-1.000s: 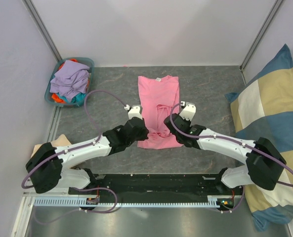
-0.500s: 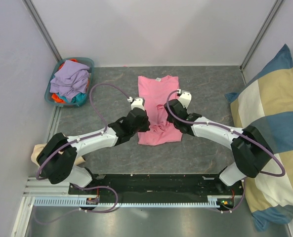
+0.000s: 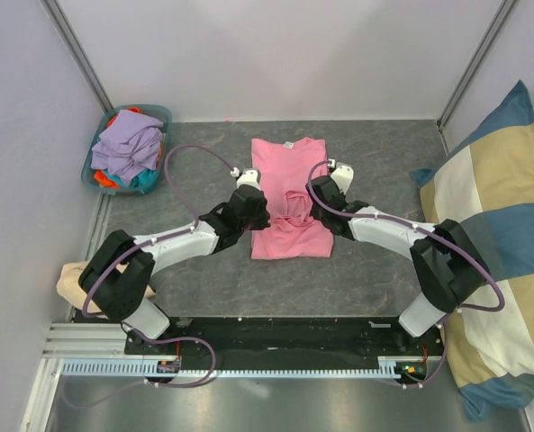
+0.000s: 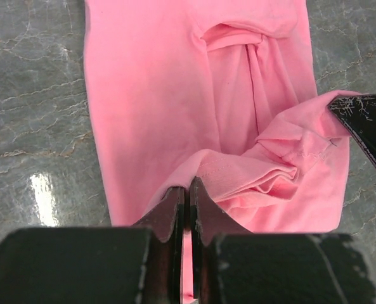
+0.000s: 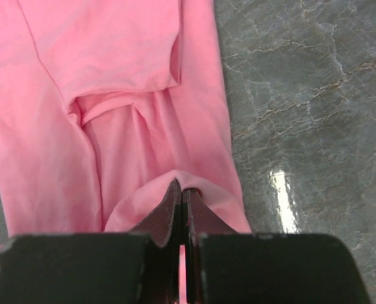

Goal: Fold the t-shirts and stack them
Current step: Fold the tshirt

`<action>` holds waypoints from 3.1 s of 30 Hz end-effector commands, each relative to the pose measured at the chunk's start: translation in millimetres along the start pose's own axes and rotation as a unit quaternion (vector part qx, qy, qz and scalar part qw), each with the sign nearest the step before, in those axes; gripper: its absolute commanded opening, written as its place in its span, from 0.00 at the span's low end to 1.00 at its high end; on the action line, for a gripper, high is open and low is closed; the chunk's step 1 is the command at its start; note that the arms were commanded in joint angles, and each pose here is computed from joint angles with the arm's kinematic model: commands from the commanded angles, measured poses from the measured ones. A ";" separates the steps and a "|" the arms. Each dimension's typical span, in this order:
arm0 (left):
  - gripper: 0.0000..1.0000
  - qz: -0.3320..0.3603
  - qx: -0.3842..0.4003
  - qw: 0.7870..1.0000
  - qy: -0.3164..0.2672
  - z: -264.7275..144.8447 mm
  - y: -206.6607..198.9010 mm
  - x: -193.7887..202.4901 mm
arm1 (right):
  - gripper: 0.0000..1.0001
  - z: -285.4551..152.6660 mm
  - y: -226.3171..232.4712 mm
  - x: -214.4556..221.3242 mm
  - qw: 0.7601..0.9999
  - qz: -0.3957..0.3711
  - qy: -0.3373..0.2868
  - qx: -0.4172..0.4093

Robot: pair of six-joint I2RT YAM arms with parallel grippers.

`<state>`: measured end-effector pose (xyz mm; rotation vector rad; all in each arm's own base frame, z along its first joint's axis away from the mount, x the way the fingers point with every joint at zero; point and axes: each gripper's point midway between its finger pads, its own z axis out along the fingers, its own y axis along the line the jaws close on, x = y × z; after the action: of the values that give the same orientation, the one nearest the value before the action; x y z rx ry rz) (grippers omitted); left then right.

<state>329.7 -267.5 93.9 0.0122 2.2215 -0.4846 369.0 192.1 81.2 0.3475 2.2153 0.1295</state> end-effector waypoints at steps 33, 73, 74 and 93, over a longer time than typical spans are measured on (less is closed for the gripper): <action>1.00 0.024 -0.088 0.989 -0.116 -1.2 59.3 -110.2 | 0.72 -5.8 -47.3 -96.3 0.995 0.006 -0.088 0.038; 0.97 -0.014 -0.020 0.999 0.024 -28.8 34.2 67.9 | 0.89 -47.8 -51.8 69.5 0.986 0.069 0.081 -0.125; 0.96 -0.017 -0.019 0.999 0.022 -28.2 33.4 67.2 | 0.88 -47.6 -53.0 73.1 0.986 0.071 0.083 -0.126; 0.57 -0.027 -0.006 0.999 0.033 -18.0 27.3 76.7 | 0.54 -41.0 -48.3 94.2 0.980 0.086 0.113 -0.141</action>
<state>265.3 -236.6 29.5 0.0050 2.3323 -0.4481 273.4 169.0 28.9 0.3707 2.3453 0.5536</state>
